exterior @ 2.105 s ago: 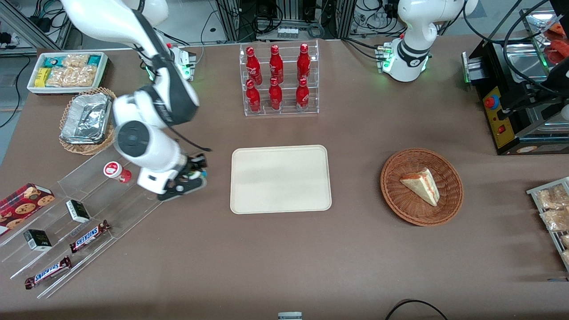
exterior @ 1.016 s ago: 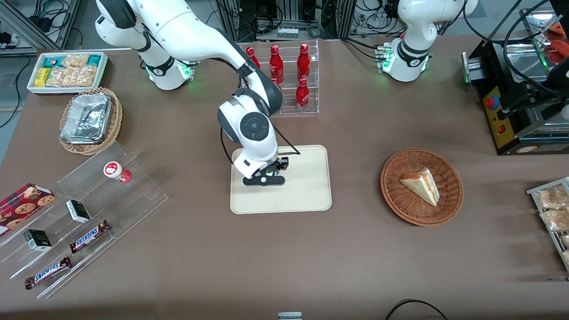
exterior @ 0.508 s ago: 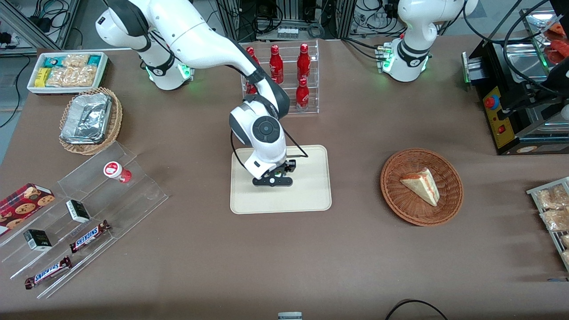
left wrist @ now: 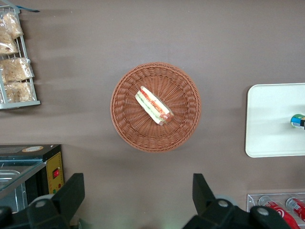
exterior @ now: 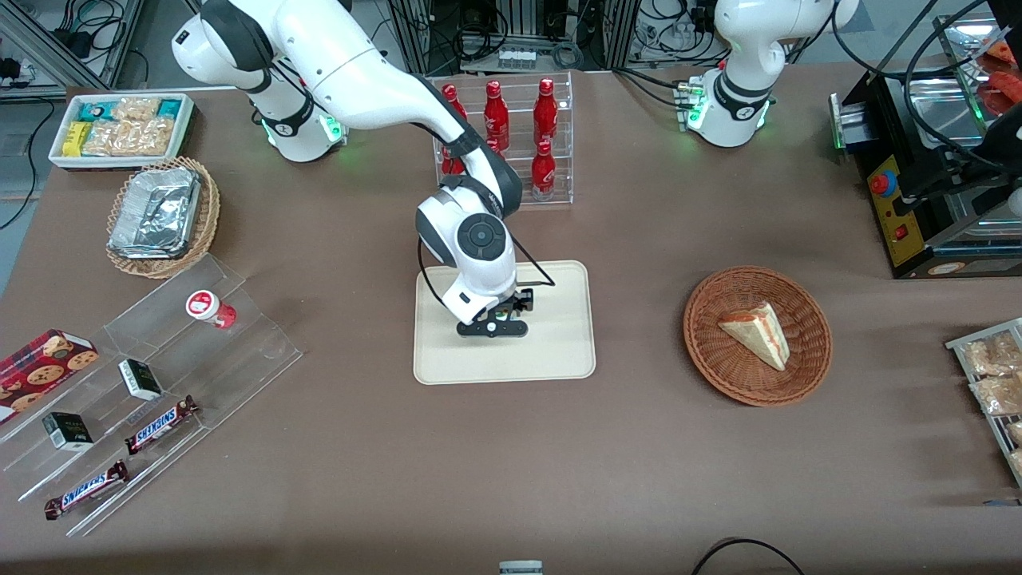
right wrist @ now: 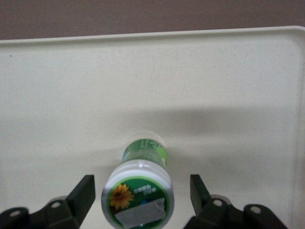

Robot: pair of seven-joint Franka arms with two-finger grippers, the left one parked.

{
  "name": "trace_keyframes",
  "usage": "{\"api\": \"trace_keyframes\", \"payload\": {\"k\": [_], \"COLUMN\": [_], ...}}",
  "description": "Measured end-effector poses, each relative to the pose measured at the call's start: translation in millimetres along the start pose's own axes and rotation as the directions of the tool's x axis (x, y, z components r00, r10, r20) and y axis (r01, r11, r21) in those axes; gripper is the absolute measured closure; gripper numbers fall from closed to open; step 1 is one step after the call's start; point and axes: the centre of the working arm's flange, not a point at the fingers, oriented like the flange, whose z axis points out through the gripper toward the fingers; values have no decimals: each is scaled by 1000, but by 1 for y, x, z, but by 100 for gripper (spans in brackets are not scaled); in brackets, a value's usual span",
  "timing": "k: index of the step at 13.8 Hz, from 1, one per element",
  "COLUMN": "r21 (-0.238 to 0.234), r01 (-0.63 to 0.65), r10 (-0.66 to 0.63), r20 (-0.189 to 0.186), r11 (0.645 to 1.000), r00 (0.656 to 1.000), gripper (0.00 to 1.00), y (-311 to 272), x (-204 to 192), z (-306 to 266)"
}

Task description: Place green gum on tray

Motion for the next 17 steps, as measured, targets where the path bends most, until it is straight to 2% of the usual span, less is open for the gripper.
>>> {"api": "trace_keyframes", "payload": {"k": [1, 6, 7, 11, 17], "r21": [0, 13, 7, -27, -28], "r01": [1, 51, 64, 147, 246], "r10": [-1, -50, -64, -145, -238], "r20": [0, -16, -10, 57, 156], "r11": [1000, 999, 998, 989, 969], "r00": [1000, 999, 998, 988, 959], "gripper": [0, 0, 0, 0, 0], "y": [0, -3, -1, 13, 69], "x": [0, 5, 6, 4, 11], "z": [0, -13, -18, -71, -163]}}
